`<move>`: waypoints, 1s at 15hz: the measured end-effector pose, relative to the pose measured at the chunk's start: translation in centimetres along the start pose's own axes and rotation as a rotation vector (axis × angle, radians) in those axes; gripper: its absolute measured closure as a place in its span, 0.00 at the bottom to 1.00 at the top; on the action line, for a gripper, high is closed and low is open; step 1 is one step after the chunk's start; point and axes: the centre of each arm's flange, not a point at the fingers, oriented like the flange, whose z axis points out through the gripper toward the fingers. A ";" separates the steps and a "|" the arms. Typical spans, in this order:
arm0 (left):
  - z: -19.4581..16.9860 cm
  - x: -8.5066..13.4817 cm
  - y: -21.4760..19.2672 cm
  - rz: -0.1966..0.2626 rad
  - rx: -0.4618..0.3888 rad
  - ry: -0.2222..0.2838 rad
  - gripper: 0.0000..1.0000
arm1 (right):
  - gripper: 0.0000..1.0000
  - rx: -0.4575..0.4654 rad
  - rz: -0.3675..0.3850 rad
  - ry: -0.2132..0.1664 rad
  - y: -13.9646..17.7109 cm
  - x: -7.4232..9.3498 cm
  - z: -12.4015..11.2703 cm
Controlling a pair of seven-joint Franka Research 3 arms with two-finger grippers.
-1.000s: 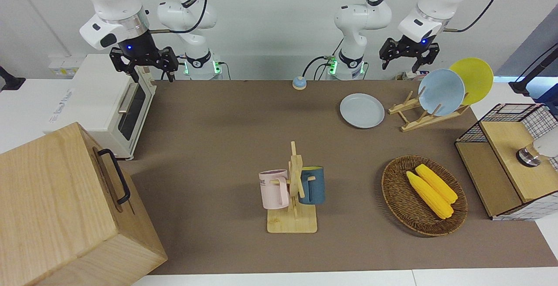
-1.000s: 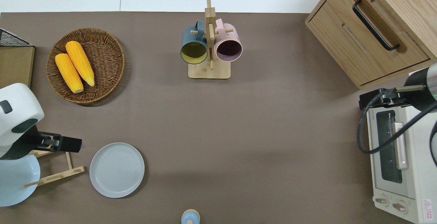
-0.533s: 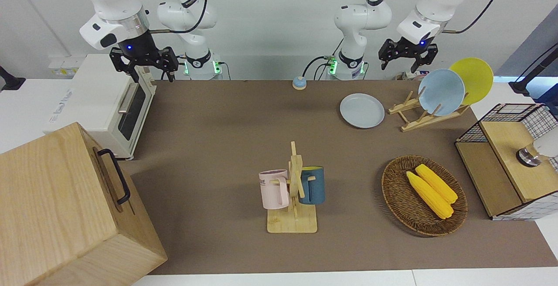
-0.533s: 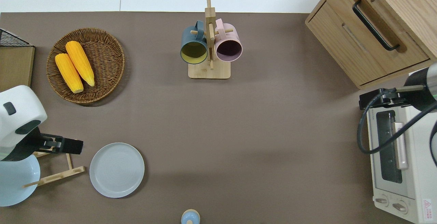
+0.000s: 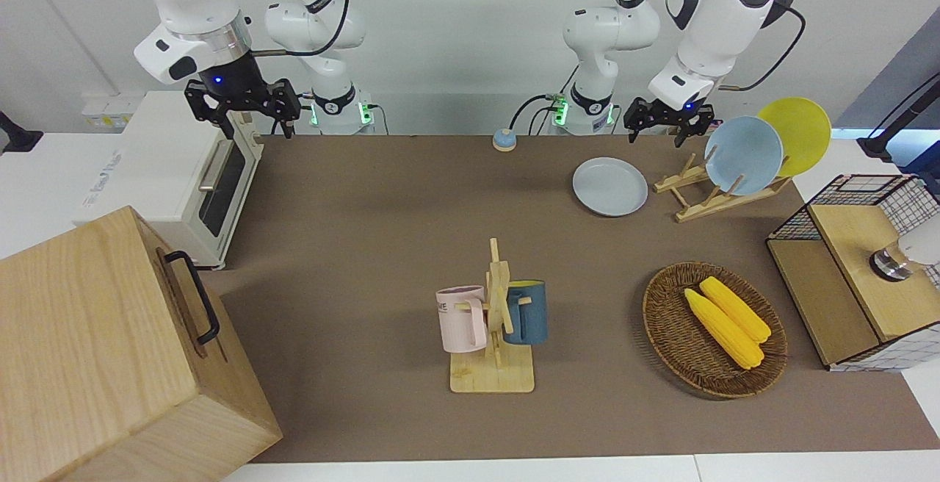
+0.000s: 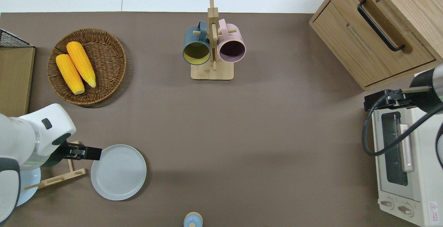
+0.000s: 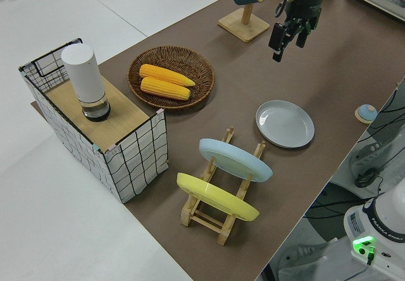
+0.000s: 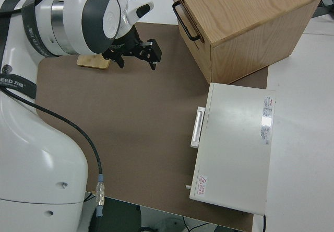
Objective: Pick gray plate from table and place it on lower plate rack with left arm
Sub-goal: 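Move the left gripper toward the gray plate's near rim, then lower the left gripper and grip the gray plate's rim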
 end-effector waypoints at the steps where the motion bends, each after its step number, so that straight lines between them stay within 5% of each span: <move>1: 1.1 -0.1 0.0 -0.001 0.001 0.007 0.00 | 0.01 0.000 0.000 0.000 0.0 0.0 0.0; 11: 12.4 -0.8 0.7 0.033 0.021 0.109 0.00 | 0.01 0.000 0.000 0.000 0.0 0.0 0.0; 15: 15.5 -0.3 1.0 0.136 0.080 0.122 0.00 | 0.01 0.000 0.000 0.000 0.0 0.0 0.0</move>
